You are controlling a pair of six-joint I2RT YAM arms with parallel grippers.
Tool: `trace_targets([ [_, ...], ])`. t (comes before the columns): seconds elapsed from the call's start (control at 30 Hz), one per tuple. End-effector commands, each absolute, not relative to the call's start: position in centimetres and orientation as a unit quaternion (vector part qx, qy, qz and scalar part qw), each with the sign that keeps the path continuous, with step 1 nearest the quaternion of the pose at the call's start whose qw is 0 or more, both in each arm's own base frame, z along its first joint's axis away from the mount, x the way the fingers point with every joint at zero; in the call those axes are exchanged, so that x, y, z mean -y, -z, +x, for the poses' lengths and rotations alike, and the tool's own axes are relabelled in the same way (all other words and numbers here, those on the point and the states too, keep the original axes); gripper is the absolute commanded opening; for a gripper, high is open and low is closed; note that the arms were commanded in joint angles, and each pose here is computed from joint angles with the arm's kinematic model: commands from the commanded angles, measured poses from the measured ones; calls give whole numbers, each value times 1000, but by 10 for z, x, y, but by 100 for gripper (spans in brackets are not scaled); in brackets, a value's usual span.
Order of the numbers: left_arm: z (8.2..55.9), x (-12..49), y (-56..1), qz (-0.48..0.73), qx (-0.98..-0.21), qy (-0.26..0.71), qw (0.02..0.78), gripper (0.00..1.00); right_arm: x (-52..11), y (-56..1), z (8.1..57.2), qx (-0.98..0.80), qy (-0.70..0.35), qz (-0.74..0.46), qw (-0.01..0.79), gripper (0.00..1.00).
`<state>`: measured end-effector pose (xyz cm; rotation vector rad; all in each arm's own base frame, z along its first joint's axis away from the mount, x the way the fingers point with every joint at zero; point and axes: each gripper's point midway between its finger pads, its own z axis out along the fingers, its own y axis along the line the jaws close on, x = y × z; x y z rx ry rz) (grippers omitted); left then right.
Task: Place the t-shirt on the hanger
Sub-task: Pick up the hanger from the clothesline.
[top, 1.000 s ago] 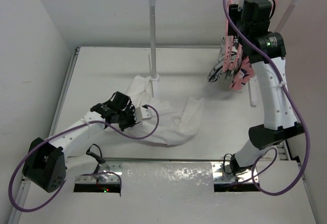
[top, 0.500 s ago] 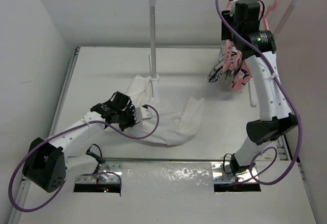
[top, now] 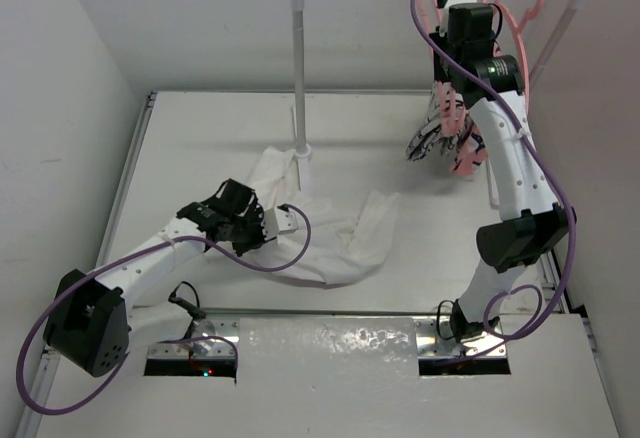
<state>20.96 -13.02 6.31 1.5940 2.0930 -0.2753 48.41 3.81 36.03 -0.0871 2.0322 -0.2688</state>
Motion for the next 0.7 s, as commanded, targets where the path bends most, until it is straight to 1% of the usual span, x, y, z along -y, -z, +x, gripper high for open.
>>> trace_targets([
  [0.0, 218, 132, -73, 578, -764, 90, 271, 17, -36, -376, 487, -833, 106, -29, 543, 4],
  [0.03, 219, 132, -73, 575, -766, 89, 272, 20, -35, -380, 485, -830, 107, -29, 546, 0],
  [0.07, 220, 131, -74, 574, -767, 85, 273, 26, -35, -381, 485, -829, 108, -29, 548, 0],
  [0.17, 224, 129, -78, 570, -770, 75, 276, 36, -35, -391, 480, -823, 103, -31, 558, 0],
  [0.3, 231, 128, -85, 568, -770, 63, 284, 42, -40, -409, 472, -810, 86, -39, 579, 0],
  [0.33, 232, 129, -88, 567, -770, 62, 287, 47, -41, -414, 470, -806, 82, -42, 585, 0],
  [0.37, 234, 129, -90, 566, -770, 59, 289, 55, -45, -422, 466, -799, 70, -48, 596, 0],
  [0.43, 238, 129, -94, 560, -772, 55, 294, 67, -48, -427, 462, -795, 59, -54, 601, 0],
  [0.67, 245, 132, -103, 553, -773, 53, 305, 69, -58, -422, 438, -791, 26, -76, 607, 0],
])
